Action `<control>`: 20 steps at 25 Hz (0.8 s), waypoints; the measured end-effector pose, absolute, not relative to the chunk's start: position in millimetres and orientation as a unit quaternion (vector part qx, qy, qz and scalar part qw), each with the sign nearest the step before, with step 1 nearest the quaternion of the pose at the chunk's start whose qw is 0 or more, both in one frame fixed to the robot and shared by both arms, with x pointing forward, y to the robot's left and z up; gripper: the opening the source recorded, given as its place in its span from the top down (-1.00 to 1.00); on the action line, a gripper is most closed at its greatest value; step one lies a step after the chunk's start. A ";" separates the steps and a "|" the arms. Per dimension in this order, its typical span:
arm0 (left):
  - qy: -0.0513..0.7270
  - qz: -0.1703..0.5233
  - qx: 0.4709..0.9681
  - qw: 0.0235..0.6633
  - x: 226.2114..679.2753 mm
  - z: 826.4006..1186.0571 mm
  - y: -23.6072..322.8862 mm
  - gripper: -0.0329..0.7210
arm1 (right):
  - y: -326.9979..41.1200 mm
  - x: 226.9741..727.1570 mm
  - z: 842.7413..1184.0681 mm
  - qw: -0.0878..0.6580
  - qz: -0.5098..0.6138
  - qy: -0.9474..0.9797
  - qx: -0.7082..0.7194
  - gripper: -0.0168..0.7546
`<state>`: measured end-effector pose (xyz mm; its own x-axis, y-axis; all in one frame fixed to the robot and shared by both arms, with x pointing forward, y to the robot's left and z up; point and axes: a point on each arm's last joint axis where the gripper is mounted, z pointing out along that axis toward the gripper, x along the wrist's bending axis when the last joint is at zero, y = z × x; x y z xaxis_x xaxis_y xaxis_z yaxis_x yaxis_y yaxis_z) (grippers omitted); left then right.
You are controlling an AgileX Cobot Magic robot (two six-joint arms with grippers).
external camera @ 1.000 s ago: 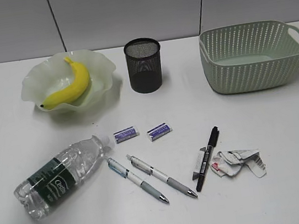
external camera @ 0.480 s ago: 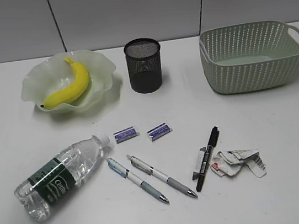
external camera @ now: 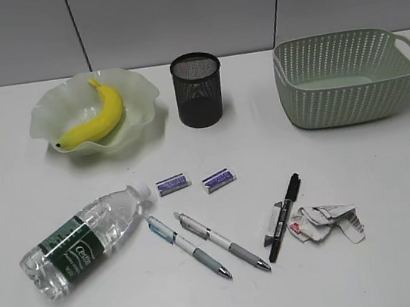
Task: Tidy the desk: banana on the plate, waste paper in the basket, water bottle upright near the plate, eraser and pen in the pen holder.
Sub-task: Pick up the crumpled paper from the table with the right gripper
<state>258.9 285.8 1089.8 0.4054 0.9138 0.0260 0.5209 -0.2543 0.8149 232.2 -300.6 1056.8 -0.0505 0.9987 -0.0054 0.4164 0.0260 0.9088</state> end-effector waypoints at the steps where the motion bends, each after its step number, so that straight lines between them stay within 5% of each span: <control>1: 0.476 0.265 0.745 0.385 252.3 1082.1 287.5 -0.25 | -300.2 232.2 1056.8 0.372 0.391 0.611 0.579 0.31; 8: 0.451 0.312 0.711 0.440 224.6 1064.1 294.9 -0.24 | -287.4 241.5 1072.3 0.365 0.422 0.656 0.508 0.31; 13: 0.451 0.313 0.710 0.441 224.9 1063.8 294.8 -0.24 | -269.9 286.7 1077.4 0.292 0.388 0.759 0.434 0.28; 20: 0.452 0.310 0.711 0.442 225.7 1064.2 294.2 -0.24 | -247.2 349.5 1083.2 0.230 0.321 0.863 0.316 -0.31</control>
